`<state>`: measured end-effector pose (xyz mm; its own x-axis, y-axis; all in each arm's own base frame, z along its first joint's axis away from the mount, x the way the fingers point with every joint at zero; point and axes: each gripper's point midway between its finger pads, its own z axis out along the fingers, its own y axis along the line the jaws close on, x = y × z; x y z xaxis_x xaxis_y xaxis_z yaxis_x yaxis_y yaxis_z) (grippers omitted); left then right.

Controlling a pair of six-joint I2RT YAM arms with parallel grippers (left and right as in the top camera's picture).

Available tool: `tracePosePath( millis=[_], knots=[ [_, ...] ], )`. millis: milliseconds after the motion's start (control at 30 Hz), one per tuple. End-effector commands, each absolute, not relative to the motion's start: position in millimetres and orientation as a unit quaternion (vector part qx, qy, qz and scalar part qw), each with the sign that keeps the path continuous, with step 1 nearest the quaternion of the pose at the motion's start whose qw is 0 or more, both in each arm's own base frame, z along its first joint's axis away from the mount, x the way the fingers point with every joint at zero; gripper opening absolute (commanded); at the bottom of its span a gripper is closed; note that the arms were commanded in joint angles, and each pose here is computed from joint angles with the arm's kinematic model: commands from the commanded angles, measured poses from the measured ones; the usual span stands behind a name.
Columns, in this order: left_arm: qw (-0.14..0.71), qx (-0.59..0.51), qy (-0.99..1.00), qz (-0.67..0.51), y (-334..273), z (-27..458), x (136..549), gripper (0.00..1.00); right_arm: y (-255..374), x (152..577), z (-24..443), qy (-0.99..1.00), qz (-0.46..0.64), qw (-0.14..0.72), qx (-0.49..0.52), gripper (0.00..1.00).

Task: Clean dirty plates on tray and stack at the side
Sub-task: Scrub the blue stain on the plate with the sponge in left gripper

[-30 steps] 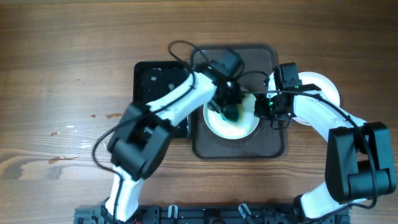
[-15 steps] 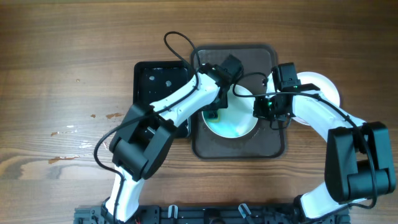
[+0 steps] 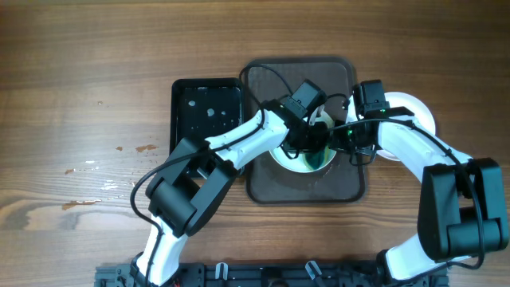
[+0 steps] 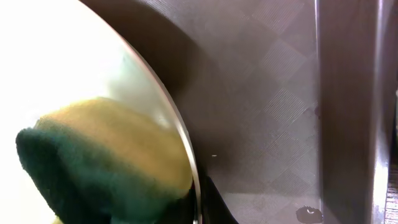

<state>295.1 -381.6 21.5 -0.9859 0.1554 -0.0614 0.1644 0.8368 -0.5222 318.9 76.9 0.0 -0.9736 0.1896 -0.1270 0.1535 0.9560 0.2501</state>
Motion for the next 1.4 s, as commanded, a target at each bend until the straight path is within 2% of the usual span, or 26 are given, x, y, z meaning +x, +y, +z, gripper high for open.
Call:
tracePosePath(
  millis=[0,33,100,167,233,300,400,467,633,700,767,867,933,1000,1067,1200,1300,1367],
  knots=[
    [0.011,0.06,0.992,-0.114,-316.4,-12.5,294.2,0.04,65.0,311.5,-12.1,0.991,0.083,0.062,0.085,0.04],
    [0.026,0.044,0.998,-0.037,-279.8,-13.6,302.0,0.04,65.0,311.5,-12.1,0.991,0.083,0.062,0.085,0.04],
    [0.057,0.025,0.997,0.035,-241.1,-4.0,317.5,0.04,65.0,311.6,-12.0,0.991,0.083,0.062,0.085,0.04],
    [0.107,0.005,0.99,0.09,-209.9,13.2,341.1,0.04,65.0,311.5,-12.1,0.991,0.083,0.062,0.084,0.04],
    [0.133,0.006,0.987,0.089,-203.3,30.5,358.2,0.04,65.0,311.6,-12.1,0.991,0.083,0.063,0.084,0.04],
    [0.114,0.041,0.992,0.021,-229.7,29.5,356.4,0.04,65.0,311.7,-12.1,0.991,0.083,0.063,0.084,0.04],
    [0.06,0.064,0.981,-0.175,-305.1,28.9,341.3,0.04,65.1,311.8,-12.1,0.991,0.082,0.063,0.08,0.04],
    [0.04,0.064,0.966,-0.248,-337.3,31.0,335.5,0.04,64.7,311.0,-12.3,0.992,0.081,0.063,0.071,0.04],
    [-0.004,0.098,0.937,-0.334,-389.6,28.6,307.9,0.04,65.4,309.6,-12.5,0.993,0.079,0.06,0.07,0.04],
    [-0.011,0.1,0.943,-0.318,-387.5,24.2,300.4,0.04,65.6,309.6,-12.4,0.993,0.079,0.06,0.071,0.04],
    [-0.009,0.08,0.961,-0.263,-365.9,11.2,302.8,0.04,65.3,308.1,-12.6,0.993,0.078,0.057,0.071,0.04],
    [0.018,0.036,0.993,-0.114,-299.1,-7.0,317.9,0.04,65.2,307.4,-12.7,0.993,0.078,0.056,0.071,0.04],
    [0.045,0.01,0.999,-0.025,-251.6,-1.8,331.9,0.04,65.2,307.5,-12.7,0.993,0.078,0.056,0.07,0.05],
    [0.073,-0.008,0.997,0.009,-223.3,15.5,346.1,0.04,65.2,307.4,-12.7,0.993,0.078,0.056,0.071,0.04],
    [0.092,-0.02,0.995,-0.011,-218.5,38.6,354.4,0.04,65.3,307.7,-12.7,0.993,0.078,0.056,0.07,0.04],
    [0.098,-0.026,0.987,-0.128,-227.8,97.5,354.1,0.04,65.2,307.2,-12.8,0.993,0.078,0.055,0.07,0.04],
    [0.115,-0.076,0.983,-0.124,-175.1,131.6,360.5,0.04,65.2,307.3,-12.7,0.993,0.078,0.056,0.07,0.04],
    [0.107,-0.118,0.985,-0.058,-117.8,127.0,362.1,0.04,65.2,307.6,-12.7,0.993,0.078,0.056,0.07,0.04]
  ],
)
